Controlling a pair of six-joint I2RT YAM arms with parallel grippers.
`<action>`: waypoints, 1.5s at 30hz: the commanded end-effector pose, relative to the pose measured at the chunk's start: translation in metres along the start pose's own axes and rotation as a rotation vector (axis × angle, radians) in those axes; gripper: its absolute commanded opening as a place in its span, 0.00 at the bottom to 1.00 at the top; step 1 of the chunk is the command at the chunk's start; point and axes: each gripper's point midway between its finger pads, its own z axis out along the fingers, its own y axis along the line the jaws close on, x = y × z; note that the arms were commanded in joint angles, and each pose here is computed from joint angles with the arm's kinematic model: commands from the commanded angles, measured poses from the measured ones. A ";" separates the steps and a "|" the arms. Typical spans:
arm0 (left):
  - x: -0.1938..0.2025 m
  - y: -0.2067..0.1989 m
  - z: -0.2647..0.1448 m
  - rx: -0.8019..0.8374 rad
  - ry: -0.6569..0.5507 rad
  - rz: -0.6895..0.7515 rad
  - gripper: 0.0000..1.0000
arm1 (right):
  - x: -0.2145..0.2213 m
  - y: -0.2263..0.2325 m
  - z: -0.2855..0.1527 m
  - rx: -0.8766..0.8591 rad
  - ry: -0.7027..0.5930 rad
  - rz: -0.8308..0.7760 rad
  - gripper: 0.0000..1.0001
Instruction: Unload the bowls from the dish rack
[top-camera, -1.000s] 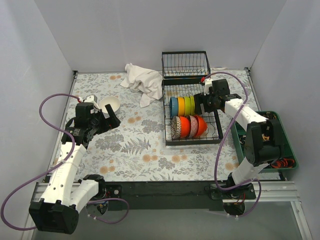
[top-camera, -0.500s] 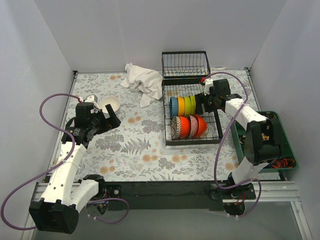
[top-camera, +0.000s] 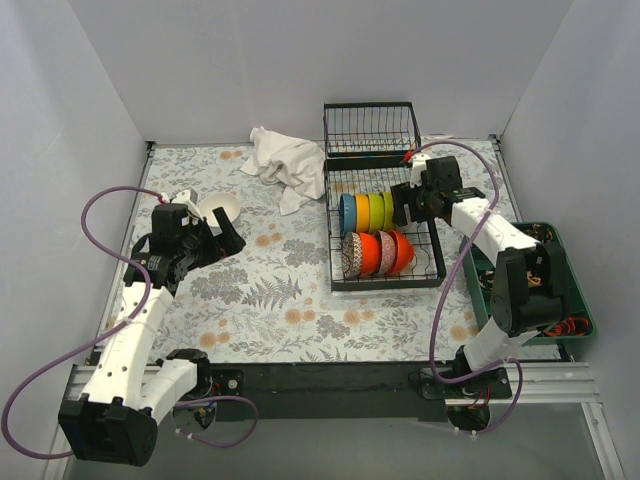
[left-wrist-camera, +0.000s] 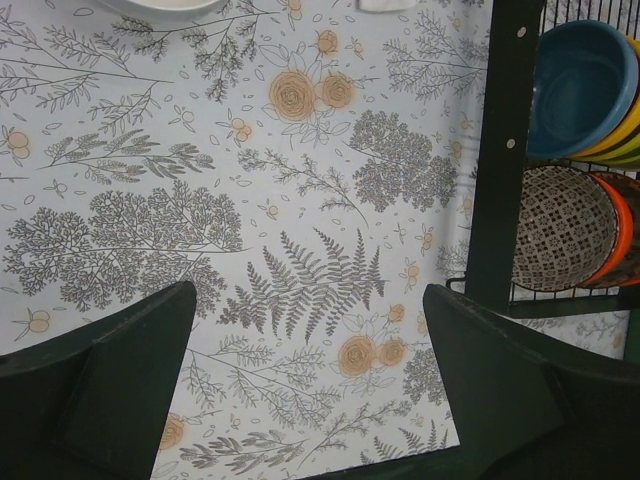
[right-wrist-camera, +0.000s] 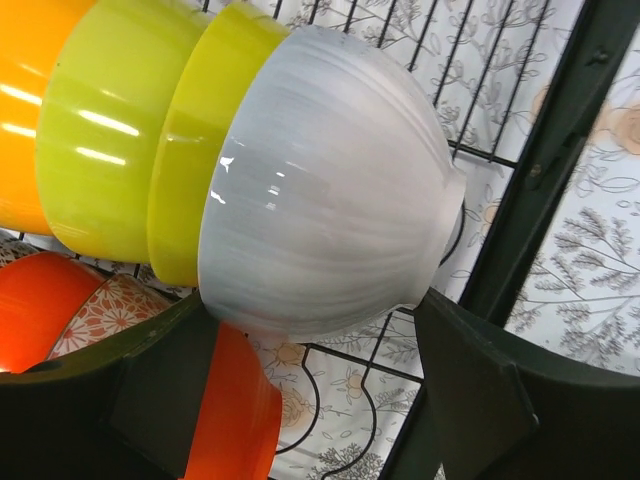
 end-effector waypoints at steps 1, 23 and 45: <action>-0.003 -0.012 0.000 0.058 -0.003 -0.005 0.98 | -0.049 -0.014 -0.028 0.108 -0.173 -0.010 0.21; -0.004 -0.030 0.006 0.145 0.030 -0.032 0.98 | -0.047 -0.012 -0.043 0.114 -0.175 0.015 0.12; 0.005 -0.027 0.002 0.139 0.044 -0.046 0.98 | -0.074 -0.033 -0.040 0.247 -0.218 0.281 0.71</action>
